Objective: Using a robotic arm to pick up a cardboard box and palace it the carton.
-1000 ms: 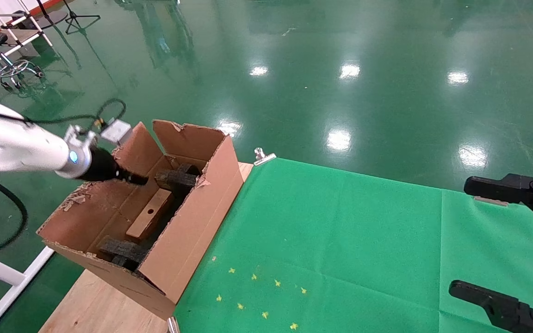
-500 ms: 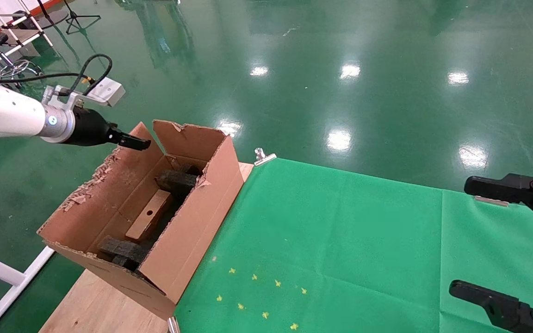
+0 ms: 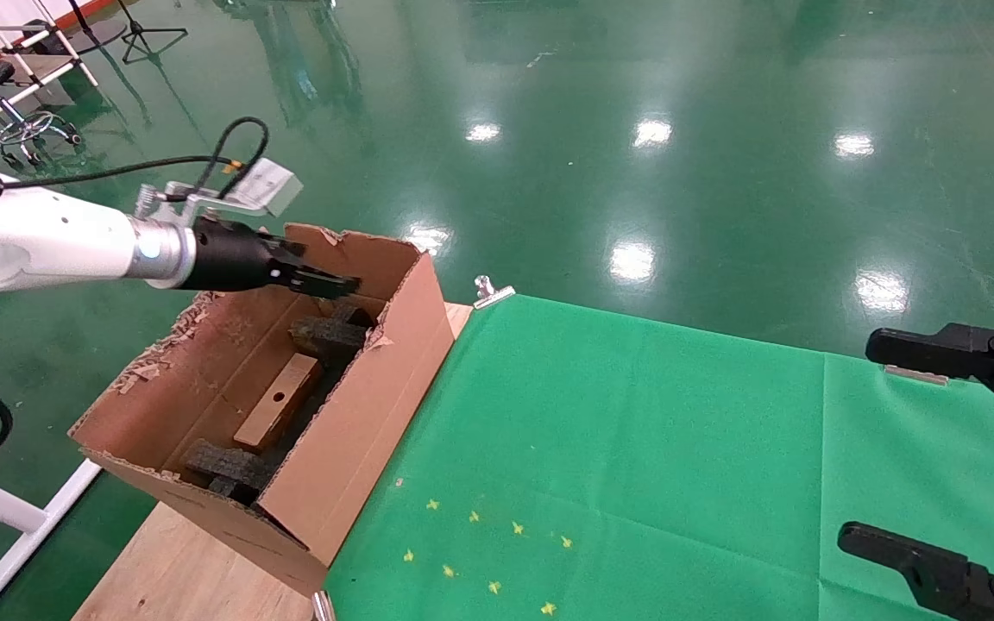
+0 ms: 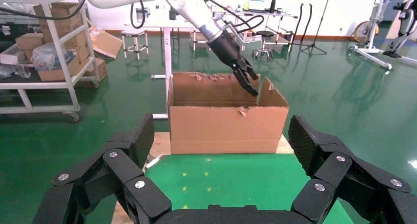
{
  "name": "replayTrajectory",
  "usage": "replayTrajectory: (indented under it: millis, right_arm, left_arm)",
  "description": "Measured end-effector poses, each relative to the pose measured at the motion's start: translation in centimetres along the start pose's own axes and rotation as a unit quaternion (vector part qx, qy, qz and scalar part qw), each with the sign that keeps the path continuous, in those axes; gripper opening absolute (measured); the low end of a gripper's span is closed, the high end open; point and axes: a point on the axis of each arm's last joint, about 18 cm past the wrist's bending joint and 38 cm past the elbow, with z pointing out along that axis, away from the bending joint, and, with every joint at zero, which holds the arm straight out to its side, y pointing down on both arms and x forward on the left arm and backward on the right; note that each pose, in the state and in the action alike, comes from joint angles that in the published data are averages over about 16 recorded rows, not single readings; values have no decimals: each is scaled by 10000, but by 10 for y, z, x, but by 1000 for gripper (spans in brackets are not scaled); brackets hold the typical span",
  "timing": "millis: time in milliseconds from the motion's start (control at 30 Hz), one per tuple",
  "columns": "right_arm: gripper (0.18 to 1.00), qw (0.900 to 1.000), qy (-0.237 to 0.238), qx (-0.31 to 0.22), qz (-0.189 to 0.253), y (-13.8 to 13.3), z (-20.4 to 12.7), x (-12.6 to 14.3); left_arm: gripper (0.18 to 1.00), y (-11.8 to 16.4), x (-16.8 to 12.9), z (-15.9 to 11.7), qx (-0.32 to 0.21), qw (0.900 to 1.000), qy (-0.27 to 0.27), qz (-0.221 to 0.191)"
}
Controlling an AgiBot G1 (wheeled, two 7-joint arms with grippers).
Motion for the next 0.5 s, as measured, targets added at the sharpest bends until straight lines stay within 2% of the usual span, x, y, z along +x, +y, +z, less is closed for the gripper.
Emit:
replayTrajectory:
  millis: [267, 500]
  right_arm:
    - [1001, 10000, 0, 0, 0, 0, 0, 0]
    - [1001, 10000, 0, 0, 0, 0, 0, 0]
  left_arm:
    - [1000, -6, 43, 1, 554, 9945, 878, 169]
    - [1000, -11, 79, -8, 1061, 9806, 1610, 366]
